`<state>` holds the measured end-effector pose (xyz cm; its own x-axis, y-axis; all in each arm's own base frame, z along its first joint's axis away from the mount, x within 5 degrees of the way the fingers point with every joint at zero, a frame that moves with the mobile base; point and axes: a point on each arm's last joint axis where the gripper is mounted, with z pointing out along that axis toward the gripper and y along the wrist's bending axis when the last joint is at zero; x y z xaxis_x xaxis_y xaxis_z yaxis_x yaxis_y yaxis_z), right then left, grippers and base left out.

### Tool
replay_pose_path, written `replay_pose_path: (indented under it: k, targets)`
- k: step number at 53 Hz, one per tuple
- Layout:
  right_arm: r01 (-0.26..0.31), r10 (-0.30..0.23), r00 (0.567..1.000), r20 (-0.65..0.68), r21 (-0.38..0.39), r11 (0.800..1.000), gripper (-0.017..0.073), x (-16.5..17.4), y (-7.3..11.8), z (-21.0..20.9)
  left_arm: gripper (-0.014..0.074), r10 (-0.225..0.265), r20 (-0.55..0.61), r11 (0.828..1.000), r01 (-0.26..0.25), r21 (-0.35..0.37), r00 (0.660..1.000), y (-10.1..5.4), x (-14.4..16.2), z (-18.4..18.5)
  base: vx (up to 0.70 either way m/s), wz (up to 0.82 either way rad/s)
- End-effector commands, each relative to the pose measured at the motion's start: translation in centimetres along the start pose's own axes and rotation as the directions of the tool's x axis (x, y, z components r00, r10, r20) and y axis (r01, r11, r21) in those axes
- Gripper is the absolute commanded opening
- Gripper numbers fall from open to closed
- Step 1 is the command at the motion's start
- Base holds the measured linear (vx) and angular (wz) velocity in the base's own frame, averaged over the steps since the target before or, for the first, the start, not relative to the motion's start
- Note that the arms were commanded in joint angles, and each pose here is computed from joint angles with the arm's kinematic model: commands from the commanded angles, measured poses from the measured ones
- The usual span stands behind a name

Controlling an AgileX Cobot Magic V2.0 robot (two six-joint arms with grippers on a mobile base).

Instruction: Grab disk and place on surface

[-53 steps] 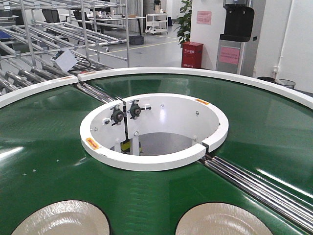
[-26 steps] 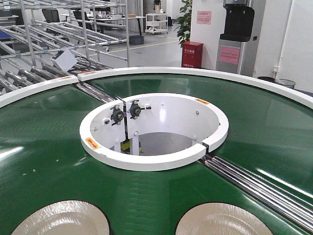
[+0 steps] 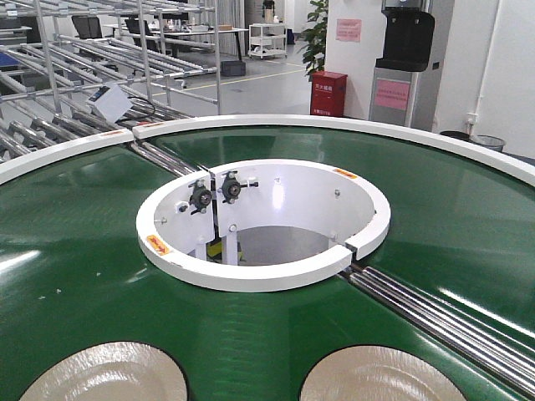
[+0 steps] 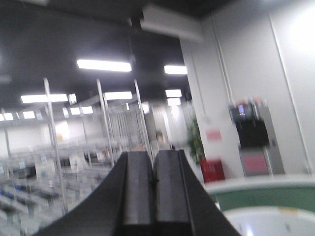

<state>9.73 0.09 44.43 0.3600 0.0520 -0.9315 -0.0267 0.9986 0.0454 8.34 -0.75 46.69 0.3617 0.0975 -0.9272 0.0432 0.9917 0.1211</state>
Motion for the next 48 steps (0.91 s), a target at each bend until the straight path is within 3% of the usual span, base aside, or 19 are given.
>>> replay_pose_path:
  k: [1, 12, 26, 32, 41, 48]
  targets:
    - [0.001, -0.001, 1.0, -0.005, 0.002, 1.0, -0.0009, -0.2, 0.0, 3.5, -0.0002, -0.015, -0.078, 1.0, 0.017, 0.014, 0.997, -0.2, 0.9, 3.8, 0.0, 0.0]
    - [0.002, 0.0, 0.99, -0.143, 0.009, 1.0, -0.0008, 3.4, -0.2, 7.2, 0.0, -0.021, -0.228, 0.999, 0.028, 0.029, 0.973, -0.7, 5.1, 8.0, 0.0, 0.0]
    - [0.002, 0.0, 0.984, -0.176, 0.011, 1.0, 0.0075, 4.2, -0.3, 7.8, 0.0069, -0.017, -0.258, 0.999, 0.025, 0.029, 0.966, -0.8, 6.4, 9.4, 0.0, 0.0]
    - [0.002, 0.0, 0.985, -0.17, 0.011, 1.0, 0.0199, 4.1, -0.3, 7.7, 0.0177, -0.015, -0.26, 0.999, 0.024, 0.03, 0.965, -0.8, 6.5, 9.4, 0.0, 0.0]
    - [-0.001, 0.003, 0.985, -0.171, 0.011, 1.0, 0.0542, 4.1, -0.3, 7.7, 0.0449, 0.004, -0.26, 0.999, 0.005, 0.034, 0.966, -0.8, 6.5, 9.4, 0.0, 0.0]
    - [-0.002, 0.004, 0.986, -0.168, 0.012, 1.0, 0.0721, 4.0, -0.3, 7.7, 0.0616, 0.004, -0.267, 0.999, 0.006, 0.035, 0.964, -0.8, 6.8, 9.7, 0.0, 0.0]
